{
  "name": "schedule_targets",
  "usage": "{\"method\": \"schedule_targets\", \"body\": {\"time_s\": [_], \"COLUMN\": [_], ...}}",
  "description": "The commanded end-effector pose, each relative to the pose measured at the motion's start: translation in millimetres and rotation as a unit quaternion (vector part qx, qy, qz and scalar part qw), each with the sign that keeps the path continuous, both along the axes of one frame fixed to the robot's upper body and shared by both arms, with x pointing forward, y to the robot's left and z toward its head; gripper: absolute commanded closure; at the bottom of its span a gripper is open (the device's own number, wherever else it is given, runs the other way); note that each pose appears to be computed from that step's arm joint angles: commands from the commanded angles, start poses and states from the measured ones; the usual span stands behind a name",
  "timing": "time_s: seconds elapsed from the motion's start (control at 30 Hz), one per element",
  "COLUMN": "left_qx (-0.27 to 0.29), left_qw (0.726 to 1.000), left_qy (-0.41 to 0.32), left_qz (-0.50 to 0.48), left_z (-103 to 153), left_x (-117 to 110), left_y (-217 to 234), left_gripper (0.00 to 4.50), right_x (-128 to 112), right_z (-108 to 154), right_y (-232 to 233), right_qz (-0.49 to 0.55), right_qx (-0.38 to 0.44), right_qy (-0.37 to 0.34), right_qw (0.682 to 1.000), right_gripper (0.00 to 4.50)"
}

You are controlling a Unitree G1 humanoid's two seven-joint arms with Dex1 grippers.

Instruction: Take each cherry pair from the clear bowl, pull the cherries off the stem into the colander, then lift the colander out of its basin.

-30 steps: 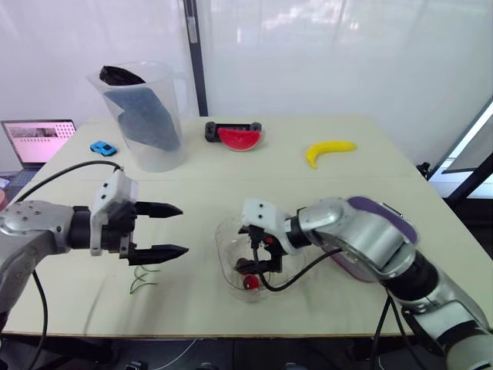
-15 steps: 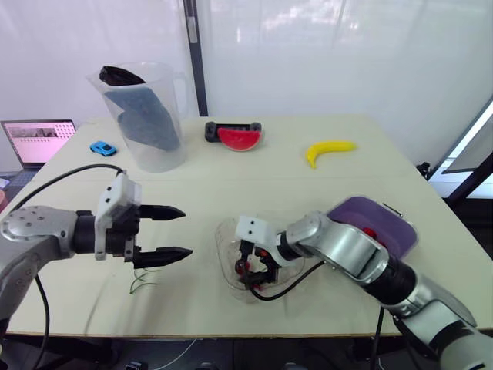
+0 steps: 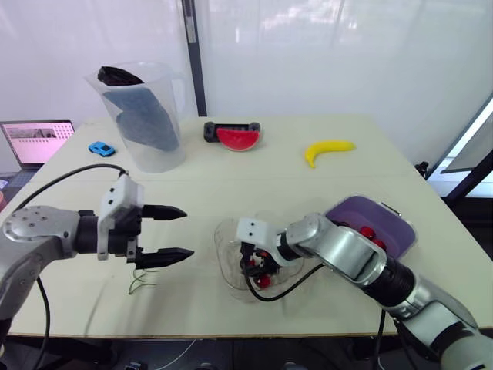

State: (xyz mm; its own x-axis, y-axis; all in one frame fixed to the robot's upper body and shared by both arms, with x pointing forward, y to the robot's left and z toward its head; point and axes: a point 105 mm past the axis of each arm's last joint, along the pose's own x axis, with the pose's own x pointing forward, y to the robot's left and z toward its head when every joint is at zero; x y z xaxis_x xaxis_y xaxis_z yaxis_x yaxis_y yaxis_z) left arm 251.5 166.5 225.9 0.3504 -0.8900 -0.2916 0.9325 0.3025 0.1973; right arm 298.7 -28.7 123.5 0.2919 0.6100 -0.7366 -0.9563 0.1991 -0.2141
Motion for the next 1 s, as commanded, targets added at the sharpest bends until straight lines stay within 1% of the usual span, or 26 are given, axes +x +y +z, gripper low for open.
{"method": "schedule_targets", "body": {"time_s": [0.03,0.07,0.1,0.2,0.27,0.33,0.43,0.6,0.67,0.73,0.8,0.83,0.9,0.97,1.0], "left_qx": [0.004,0.004,0.004,0.003,0.002,0.001,-0.001,-0.004,-0.005,-0.006,-0.007,-0.008,-0.008,-0.013,-0.016], "left_qw": [1.0,1.0,1.0,1.0,1.0,1.0,1.0,1.0,1.0,1.0,1.0,1.0,1.0,1.0,1.0], "left_qy": [-0.023,-0.023,-0.023,-0.024,-0.025,-0.026,-0.027,-0.026,-0.026,-0.026,-0.026,-0.025,-0.024,-0.021,-0.021], "left_qz": [-0.003,-0.002,-0.002,-0.001,0.001,0.002,0.003,0.012,0.013,0.014,0.015,0.015,0.014,0.01,0.008], "left_z": [7.3,7.3,7.3,7.5,7.8,7.4,6.3,5.6,5.6,5.5,5.3,5.2,4.1,5.0,6.4], "left_x": [0.2,0.3,0.3,0.5,1.2,1.5,1.1,-0.4,-1.0,-1.3,-1.5,-1.5,-1.4,-0.9,-0.2], "left_y": [-1.2,-1.2,-1.3,-1.4,-1.3,-1.8,-2.9,-1.6,-1.9,-2.2,-2.5,-2.5,-3.0,-5.4,-6.8], "left_gripper": [0.0,0.0,0.0,0.0,0.0,0.0,0.0,0.0,0.0,0.0,0.0,0.0,0.0,0.0,0.0], "right_x": [-1.8,-1.5,-1.1,-0.4,-1.6,-4.4,-4.3,-4.0,-3.0,-2.9,0.3,2.2,2.0,0.8,-3.7], "right_z": [8.4,8.4,8.8,14.0,18.1,21.8,27.9,31.5,30.8,29.7,30.5,31.4,34.3,38.2,41.4], "right_y": [1.8,1.4,1.3,3.8,3.6,1.7,5.8,18.7,21.8,23.0,22.6,22.5,23.0,21.2,21.6], "right_qz": [0.017,0.018,0.02,0.046,0.092,0.152,0.221,0.331,0.35,0.358,0.346,0.336,0.327,0.329,0.33], "right_qx": [-0.002,-0.005,-0.007,-0.015,-0.044,-0.083,-0.118,-0.164,-0.17,-0.172,-0.173,-0.17,-0.164,-0.17,-0.162], "right_qy": [-0.017,-0.019,-0.023,-0.049,-0.079,-0.109,-0.146,-0.214,-0.226,-0.221,-0.217,-0.213,-0.209,-0.218,-0.212], "right_qw": [1.0,1.0,1.0,0.998,0.992,0.979,0.957,0.904,0.893,0.891,0.896,0.902,0.907,0.903,0.906], "right_gripper": [3.51,3.72,3.81,3.81,3.81,3.81,3.81,3.81,3.81,3.81,2.85,2.54,1.59,0.52,0.05]}}
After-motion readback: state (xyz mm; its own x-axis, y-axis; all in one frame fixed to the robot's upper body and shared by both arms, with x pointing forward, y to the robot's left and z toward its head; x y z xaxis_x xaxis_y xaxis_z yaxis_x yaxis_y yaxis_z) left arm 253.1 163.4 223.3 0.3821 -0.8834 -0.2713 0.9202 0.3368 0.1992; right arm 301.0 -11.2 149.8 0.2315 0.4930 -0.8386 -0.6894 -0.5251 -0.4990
